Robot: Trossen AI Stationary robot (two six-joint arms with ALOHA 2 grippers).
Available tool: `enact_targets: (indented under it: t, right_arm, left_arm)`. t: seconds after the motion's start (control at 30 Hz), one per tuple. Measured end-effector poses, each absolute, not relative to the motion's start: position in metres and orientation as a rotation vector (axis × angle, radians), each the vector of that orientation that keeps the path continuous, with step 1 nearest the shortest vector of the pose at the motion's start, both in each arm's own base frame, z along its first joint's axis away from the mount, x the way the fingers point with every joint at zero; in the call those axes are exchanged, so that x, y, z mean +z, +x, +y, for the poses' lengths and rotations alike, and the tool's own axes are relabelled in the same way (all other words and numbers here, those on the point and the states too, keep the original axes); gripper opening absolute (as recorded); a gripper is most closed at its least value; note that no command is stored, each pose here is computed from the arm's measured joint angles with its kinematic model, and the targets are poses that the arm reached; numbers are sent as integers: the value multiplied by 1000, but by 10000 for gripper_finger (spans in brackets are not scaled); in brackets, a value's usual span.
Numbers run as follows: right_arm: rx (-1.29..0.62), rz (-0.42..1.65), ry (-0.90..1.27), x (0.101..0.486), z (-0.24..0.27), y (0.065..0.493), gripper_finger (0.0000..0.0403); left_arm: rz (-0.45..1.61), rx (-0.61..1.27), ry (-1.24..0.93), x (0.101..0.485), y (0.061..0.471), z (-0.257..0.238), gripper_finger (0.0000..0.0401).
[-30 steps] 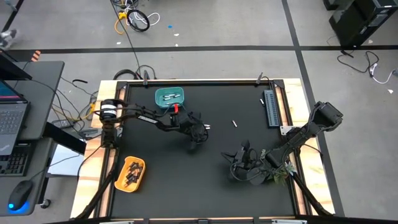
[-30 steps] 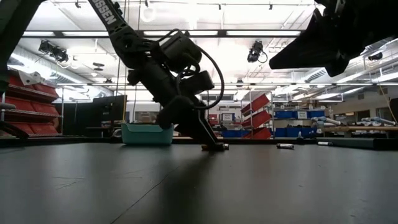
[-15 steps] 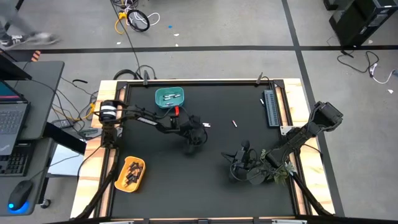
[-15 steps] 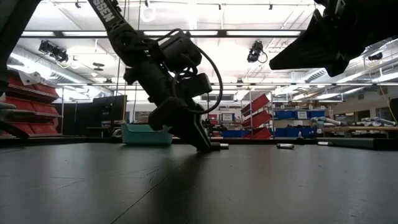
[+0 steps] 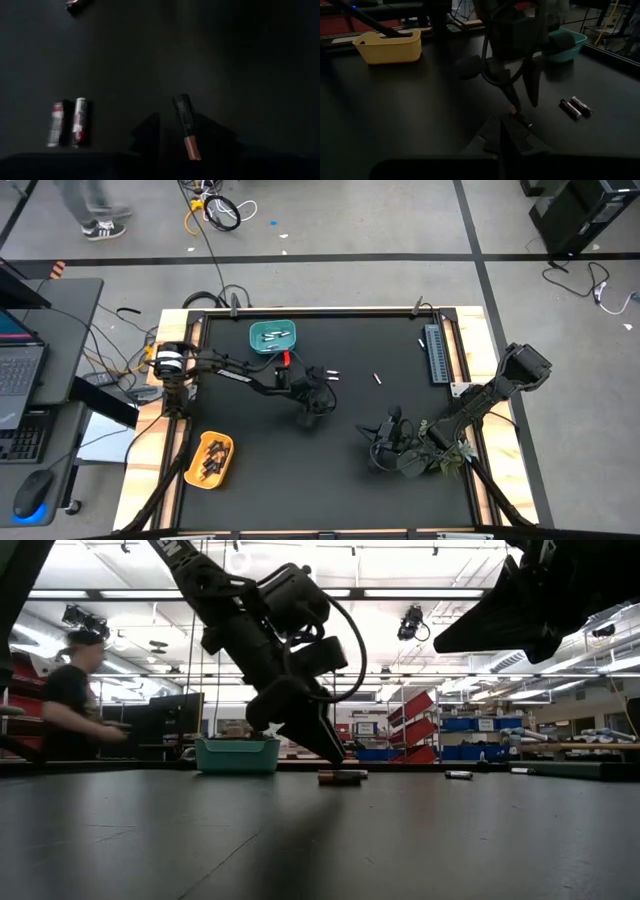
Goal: Sort batteries
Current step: Put the black battery into the yellow bin
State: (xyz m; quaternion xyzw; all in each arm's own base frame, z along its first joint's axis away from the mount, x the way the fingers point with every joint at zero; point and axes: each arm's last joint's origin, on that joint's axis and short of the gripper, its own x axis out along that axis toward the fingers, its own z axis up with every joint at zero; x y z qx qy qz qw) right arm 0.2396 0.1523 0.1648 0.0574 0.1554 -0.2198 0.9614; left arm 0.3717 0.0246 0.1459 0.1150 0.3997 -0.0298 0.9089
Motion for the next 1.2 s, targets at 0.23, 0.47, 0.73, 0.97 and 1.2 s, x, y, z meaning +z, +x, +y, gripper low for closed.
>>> enact_targets:
  t: [0.23, 0.47, 0.73, 0.97, 1.2]
  right_arm:
    - [-447, 315, 114, 165, 152, 240, 1]
    - [-447, 314, 113, 165, 152, 240, 1]
    - [-446, 308, 121, 165, 153, 240, 1]
    - [-444, 307, 122, 166, 153, 240, 1]
    - [-443, 306, 124, 166, 153, 240, 1]
  left_arm:
    - [806, -128, 165, 146, 373, 2, 177]
    - [819, -65, 209, 144, 373, -11, 238]
    - [880, -50, 105, 125, 375, -12, 218]
    - [921, -69, 104, 115, 375, -13, 122]
    - [924, -97, 161, 115, 374, -15, 54]
